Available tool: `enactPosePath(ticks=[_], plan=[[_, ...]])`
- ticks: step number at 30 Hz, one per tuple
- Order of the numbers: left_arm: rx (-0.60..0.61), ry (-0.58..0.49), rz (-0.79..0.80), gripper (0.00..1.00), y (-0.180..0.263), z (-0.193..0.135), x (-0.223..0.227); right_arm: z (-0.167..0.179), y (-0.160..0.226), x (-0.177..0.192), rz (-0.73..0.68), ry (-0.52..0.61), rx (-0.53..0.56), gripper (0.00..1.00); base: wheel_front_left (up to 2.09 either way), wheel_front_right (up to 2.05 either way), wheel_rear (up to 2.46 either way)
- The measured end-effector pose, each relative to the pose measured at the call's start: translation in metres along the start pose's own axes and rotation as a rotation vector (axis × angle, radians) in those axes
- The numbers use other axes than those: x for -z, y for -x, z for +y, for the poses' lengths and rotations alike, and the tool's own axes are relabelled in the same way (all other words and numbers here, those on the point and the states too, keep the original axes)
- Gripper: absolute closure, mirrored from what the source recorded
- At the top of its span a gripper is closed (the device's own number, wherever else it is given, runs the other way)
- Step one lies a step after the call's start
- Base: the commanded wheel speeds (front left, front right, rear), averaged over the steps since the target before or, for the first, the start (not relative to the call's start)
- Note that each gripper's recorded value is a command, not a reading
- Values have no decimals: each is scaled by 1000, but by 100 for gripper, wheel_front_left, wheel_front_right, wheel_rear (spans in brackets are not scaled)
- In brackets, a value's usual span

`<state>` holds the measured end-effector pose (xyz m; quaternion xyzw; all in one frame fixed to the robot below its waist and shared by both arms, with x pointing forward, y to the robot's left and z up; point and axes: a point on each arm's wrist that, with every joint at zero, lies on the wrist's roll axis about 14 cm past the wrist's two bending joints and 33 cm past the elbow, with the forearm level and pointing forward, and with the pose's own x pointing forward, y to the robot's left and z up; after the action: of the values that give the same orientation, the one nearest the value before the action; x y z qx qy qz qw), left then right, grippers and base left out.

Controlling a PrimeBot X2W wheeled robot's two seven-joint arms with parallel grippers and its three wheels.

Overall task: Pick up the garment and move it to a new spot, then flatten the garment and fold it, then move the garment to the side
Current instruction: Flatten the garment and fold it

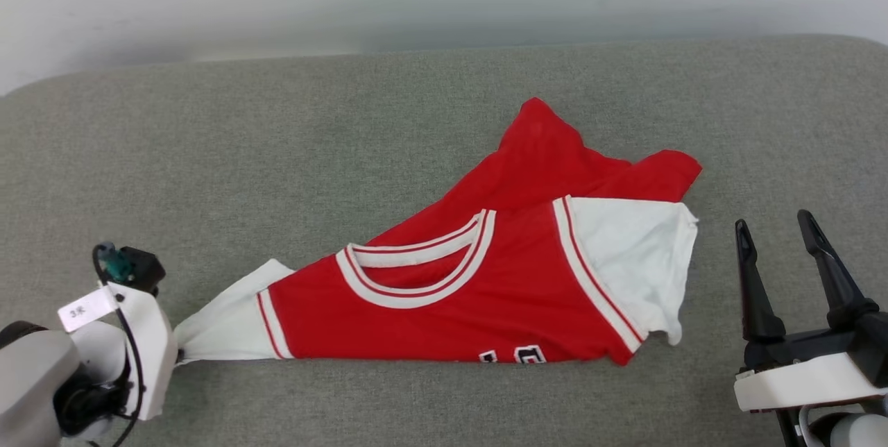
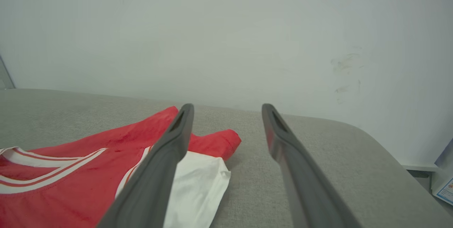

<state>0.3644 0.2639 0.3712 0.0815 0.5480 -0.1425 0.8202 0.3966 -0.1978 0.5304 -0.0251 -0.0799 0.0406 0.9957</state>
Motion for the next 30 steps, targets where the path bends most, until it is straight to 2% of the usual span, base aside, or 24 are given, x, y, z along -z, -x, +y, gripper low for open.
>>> enactPosePath(ticks=[4,8,9,10,12,16,20,23,30], plan=[[-87,34,-13,100,14,28,11,3,3,-3,-7,-2,-8,0,0,0,0],[-93,52,-40,100,17,25,19,4,7,-5,-9,-2,-11,0,0,0,0],[-97,68,-80,5,19,24,15,5,8,-5,-6,-1,-14,0,0,0,0],[-102,81,-128,0,20,23,9,4,9,-5,-5,4,-18,0,0,0,0],[-120,64,-227,0,26,23,-4,3,10,-9,-15,20,-27,0,0,0,0],[-210,42,-524,0,53,31,-50,-3,1,-31,-73,81,-57,0,0,0,0],[-257,16,-736,0,75,22,-74,-3,-19,-48,-97,159,-125,0,0,0,0],[-284,37,-841,0,86,16,-82,2,-40,-51,-34,202,-198,0,0,0,0],[-393,101,-1040,0,119,7,-109,25,-67,-26,289,281,-408,0,0,0,0]])
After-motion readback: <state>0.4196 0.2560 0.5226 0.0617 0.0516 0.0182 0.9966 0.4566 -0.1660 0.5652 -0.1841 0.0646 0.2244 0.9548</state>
